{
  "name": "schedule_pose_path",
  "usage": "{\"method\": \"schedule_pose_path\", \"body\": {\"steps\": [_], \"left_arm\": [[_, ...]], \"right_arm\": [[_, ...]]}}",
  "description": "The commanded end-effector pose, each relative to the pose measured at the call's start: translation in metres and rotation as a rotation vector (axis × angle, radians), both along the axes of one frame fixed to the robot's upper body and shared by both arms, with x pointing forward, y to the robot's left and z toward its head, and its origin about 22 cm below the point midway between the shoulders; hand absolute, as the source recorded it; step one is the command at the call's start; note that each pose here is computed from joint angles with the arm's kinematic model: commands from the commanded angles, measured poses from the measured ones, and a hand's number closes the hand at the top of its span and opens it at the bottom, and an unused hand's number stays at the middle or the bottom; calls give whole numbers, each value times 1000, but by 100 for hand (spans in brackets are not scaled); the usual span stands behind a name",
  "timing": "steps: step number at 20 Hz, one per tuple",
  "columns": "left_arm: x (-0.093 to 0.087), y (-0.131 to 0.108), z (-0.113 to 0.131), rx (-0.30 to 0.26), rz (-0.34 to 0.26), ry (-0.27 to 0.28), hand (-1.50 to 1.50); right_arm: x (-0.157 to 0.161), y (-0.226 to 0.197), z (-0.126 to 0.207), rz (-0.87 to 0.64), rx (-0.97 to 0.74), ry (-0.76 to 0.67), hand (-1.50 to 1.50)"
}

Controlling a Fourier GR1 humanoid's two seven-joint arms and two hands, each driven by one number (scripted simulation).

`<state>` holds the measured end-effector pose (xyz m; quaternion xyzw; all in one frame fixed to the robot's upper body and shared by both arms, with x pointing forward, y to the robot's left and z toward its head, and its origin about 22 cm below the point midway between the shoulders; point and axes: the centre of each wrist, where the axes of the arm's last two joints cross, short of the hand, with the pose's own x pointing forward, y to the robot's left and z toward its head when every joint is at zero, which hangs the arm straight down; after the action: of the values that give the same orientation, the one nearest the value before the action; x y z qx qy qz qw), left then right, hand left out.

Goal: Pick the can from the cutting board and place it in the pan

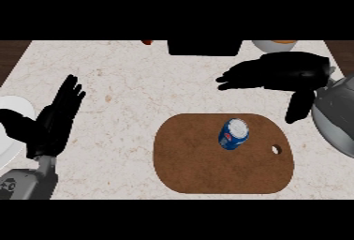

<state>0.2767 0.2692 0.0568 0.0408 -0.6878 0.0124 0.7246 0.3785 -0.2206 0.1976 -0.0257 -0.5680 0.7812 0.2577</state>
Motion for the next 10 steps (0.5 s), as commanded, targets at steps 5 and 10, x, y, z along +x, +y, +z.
{"method": "schedule_pose_path", "body": {"steps": [5, 10], "left_arm": [[-2, 1, 2, -6, 9, -5, 0], [15, -7, 10, -1, 27, -9, 0]], "right_arm": [[-12, 0, 6, 122, -164, -2, -150], [-29, 15, -5, 110, -218, -178, -150]]}}
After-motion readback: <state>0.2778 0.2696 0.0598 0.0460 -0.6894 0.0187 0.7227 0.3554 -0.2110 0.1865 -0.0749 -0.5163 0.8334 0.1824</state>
